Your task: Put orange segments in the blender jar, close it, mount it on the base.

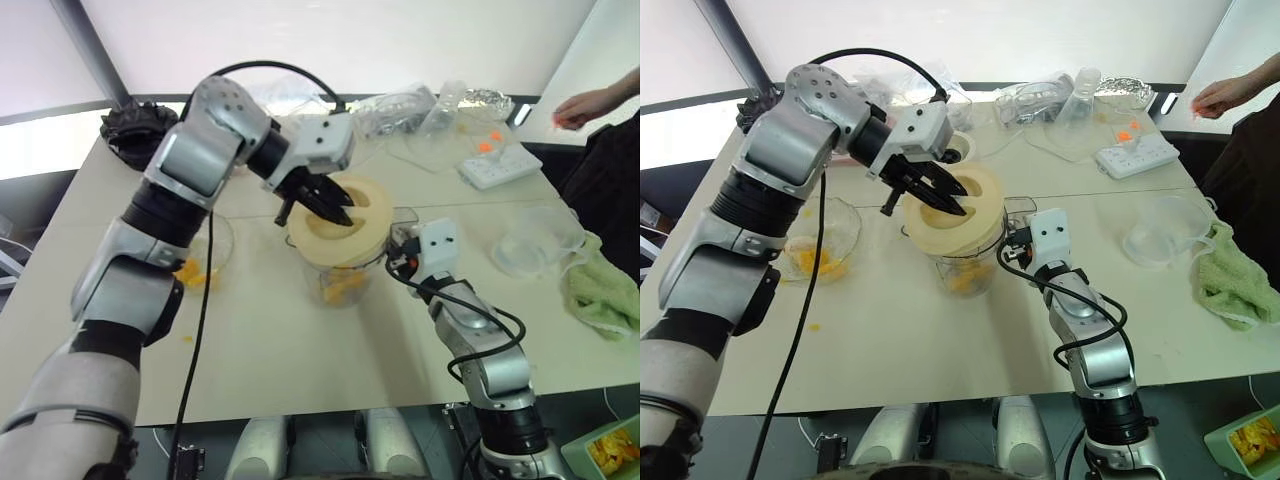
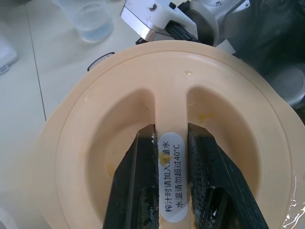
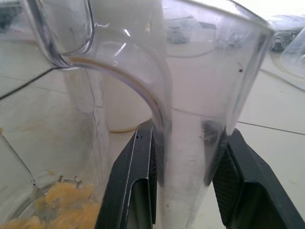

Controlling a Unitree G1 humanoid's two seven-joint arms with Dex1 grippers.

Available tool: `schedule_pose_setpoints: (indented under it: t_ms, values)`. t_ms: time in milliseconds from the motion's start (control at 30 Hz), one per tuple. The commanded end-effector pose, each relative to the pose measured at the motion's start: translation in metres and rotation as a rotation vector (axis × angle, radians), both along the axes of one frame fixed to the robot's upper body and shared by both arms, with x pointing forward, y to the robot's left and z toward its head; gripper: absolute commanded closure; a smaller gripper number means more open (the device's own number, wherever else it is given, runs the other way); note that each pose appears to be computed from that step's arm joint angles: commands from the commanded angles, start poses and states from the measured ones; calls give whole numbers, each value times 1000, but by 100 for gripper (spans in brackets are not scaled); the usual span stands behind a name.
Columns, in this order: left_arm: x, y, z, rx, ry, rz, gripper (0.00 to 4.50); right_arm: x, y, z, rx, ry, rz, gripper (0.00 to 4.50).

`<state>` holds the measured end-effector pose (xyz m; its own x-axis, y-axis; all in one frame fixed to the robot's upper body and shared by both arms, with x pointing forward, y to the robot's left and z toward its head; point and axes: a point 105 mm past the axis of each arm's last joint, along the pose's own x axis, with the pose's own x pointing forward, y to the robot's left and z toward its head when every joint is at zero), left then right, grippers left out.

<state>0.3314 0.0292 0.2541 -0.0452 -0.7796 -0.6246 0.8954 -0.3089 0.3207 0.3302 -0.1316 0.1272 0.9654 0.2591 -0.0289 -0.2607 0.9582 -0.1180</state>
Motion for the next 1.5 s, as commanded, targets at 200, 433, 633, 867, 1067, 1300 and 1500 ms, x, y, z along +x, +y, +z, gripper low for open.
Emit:
schedule_pose_setpoints:
  t_ms: [200, 433, 633, 867, 1067, 1300, 1500]
  values:
    - [11, 9, -35, 102, 20, 33, 425, 3, -17, 5, -33, -30, -95, 354]
    - [18, 21, -61, 171, 56, 91, 425, -1, -15, 12, -31, -80, -106, 354]
    - [25, 30, -74, 196, 76, 175, 425, -3, -15, 21, -35, -163, -125, 354]
    - [30, 39, -85, 194, 115, 326, 425, -7, -14, 43, 27, -316, -123, 354]
    - [34, 48, -94, 198, 127, 449, 425, -8, -10, 54, 59, -387, -97, 354]
    - [45, 56, -101, 155, 203, 685, 425, -6, -4, 50, 47, -384, -70, 354]
    - [46, 65, -109, 148, 288, 871, 425, -4, -8, 51, 41, -394, -71, 354]
